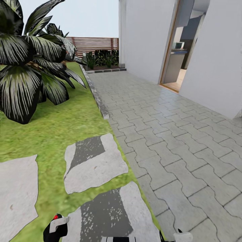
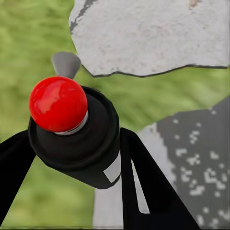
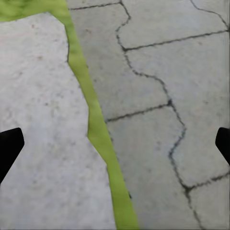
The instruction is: In the garden, pick up the pesticide atomizer on the floor and spray pesticide onto both trees until each tree trunk is fully covered.
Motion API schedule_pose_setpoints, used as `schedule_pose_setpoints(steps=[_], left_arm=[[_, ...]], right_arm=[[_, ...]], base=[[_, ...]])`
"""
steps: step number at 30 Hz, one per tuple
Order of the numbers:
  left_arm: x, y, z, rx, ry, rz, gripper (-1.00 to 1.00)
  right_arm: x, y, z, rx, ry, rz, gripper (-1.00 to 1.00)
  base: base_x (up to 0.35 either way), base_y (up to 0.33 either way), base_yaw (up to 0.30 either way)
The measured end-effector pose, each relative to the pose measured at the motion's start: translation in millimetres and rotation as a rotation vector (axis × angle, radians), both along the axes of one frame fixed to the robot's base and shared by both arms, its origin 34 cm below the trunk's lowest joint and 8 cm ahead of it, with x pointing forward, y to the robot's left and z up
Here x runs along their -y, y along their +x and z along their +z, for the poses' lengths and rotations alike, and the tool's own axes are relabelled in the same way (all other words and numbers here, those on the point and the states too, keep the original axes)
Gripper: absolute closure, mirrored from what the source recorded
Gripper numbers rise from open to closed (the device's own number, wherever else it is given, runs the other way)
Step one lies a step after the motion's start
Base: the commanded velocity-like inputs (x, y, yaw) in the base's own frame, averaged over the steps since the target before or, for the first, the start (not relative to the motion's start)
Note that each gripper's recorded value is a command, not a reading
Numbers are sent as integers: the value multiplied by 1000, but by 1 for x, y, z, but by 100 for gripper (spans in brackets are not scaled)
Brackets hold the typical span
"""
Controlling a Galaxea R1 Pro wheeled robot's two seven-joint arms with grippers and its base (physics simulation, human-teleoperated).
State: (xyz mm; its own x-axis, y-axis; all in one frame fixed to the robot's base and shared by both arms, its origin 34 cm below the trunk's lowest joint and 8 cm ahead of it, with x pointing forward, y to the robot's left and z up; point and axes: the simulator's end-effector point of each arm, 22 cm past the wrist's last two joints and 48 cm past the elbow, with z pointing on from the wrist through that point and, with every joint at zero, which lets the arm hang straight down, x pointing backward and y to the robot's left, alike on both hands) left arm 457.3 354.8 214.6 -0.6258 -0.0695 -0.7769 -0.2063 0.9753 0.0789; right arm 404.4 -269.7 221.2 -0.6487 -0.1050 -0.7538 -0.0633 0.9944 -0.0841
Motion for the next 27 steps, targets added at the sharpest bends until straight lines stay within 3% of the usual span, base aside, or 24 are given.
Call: schedule_pose_setpoints(steps=[9,27], left_arm=[[2,-9,12,-12,1,-10,100],[3,7,59,6,1,-12,100]], right_arm=[[-2,6,17,11,3,3,-100],[-2,21,63,28,3,3,-100]], base=[[0,0,0],[0,0,0]])
